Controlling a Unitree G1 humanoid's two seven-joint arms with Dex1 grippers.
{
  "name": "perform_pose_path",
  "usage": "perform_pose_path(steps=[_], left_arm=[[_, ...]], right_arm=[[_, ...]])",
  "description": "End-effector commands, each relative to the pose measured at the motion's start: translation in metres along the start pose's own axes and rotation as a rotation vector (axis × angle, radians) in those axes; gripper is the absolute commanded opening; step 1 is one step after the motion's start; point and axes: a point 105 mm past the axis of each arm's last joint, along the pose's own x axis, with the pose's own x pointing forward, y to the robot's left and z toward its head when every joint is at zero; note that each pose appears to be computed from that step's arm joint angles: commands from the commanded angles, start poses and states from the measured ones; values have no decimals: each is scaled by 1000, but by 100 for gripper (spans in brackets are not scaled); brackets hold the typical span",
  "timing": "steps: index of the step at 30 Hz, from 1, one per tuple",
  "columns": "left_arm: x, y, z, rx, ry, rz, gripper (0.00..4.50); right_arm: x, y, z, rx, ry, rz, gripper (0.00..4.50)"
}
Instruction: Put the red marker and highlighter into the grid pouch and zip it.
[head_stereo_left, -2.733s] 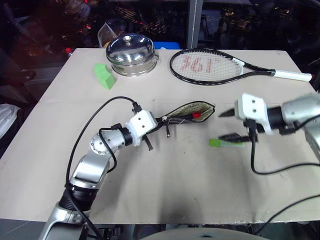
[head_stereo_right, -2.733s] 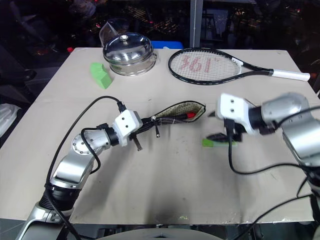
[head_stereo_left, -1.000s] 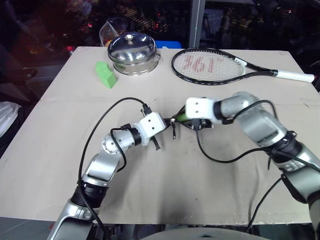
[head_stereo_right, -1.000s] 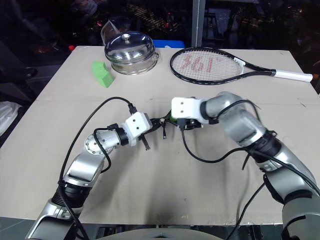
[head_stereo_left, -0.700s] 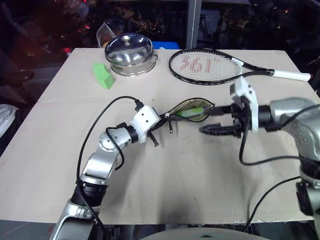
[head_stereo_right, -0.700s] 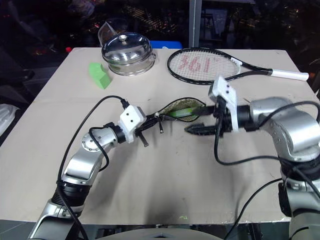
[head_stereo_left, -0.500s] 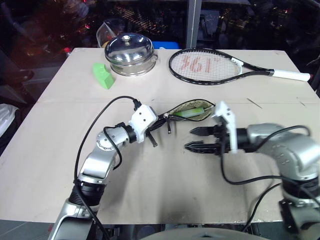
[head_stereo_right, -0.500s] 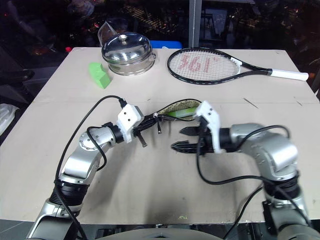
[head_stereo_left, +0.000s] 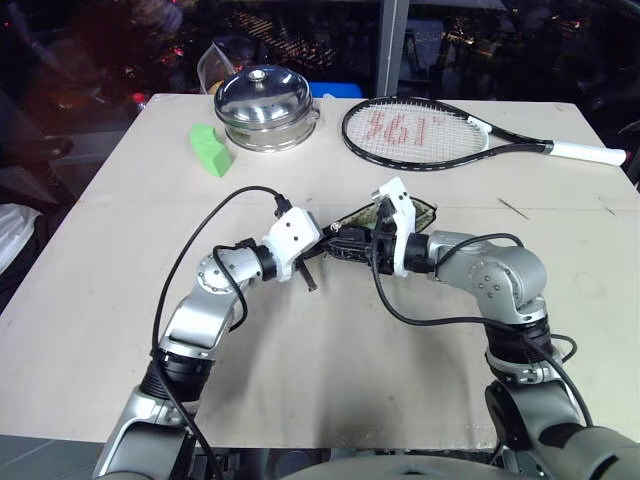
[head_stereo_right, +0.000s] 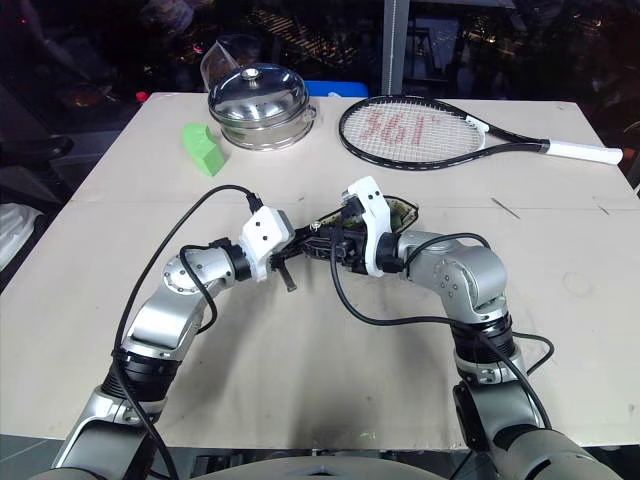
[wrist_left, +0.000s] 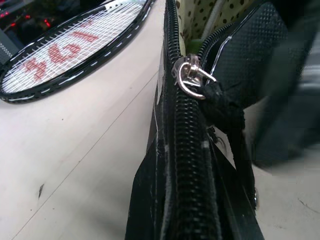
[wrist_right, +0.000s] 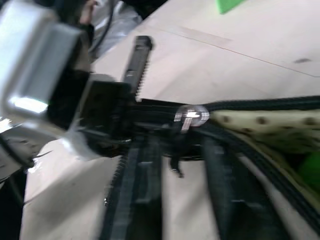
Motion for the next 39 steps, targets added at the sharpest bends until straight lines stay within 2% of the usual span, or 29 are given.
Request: perform_pose_path(steps=[1, 11, 17, 21, 24, 28, 30, 32, 35, 37, 39], left_arm=[[1, -3, 7, 30, -29, 2, 0], [-5, 3, 3, -16, -35, 36, 0], [-8, 4, 2, -47, -36, 34, 0], [-9, 3, 2, -51, -34, 29, 0], [-11, 2, 0, -25, -19, 9, 0], [-17, 6, -5, 45, 10, 7, 0], [-19, 7, -7, 84, 22, 14, 0], [-19, 7, -7, 143, 24, 10, 0], [-13, 9, -8, 214, 23, 32, 0], [-4, 12, -9, 266, 25, 53, 0], [4, 7, -5, 275, -34, 4, 0]], right_arm=[[2, 2, 9, -10, -35, -21, 2], [-27, -12, 7, 6, -45, -126, 2], [-59, -35, 14, -48, -54, -285, 2], [-64, -38, 16, -56, -62, -313, 2], [-80, -60, 24, -73, -89, -438, 2], [-136, -107, 43, -156, -101, -751, 2], [-159, -117, 46, -204, -62, -839, 2], [-166, -113, 41, -230, -10, -831, 2], [-156, -98, 27, -249, 49, -719, 2], [-148, -88, 19, -284, 52, -664, 2], [-144, -82, 20, -314, -7, -635, 2]])
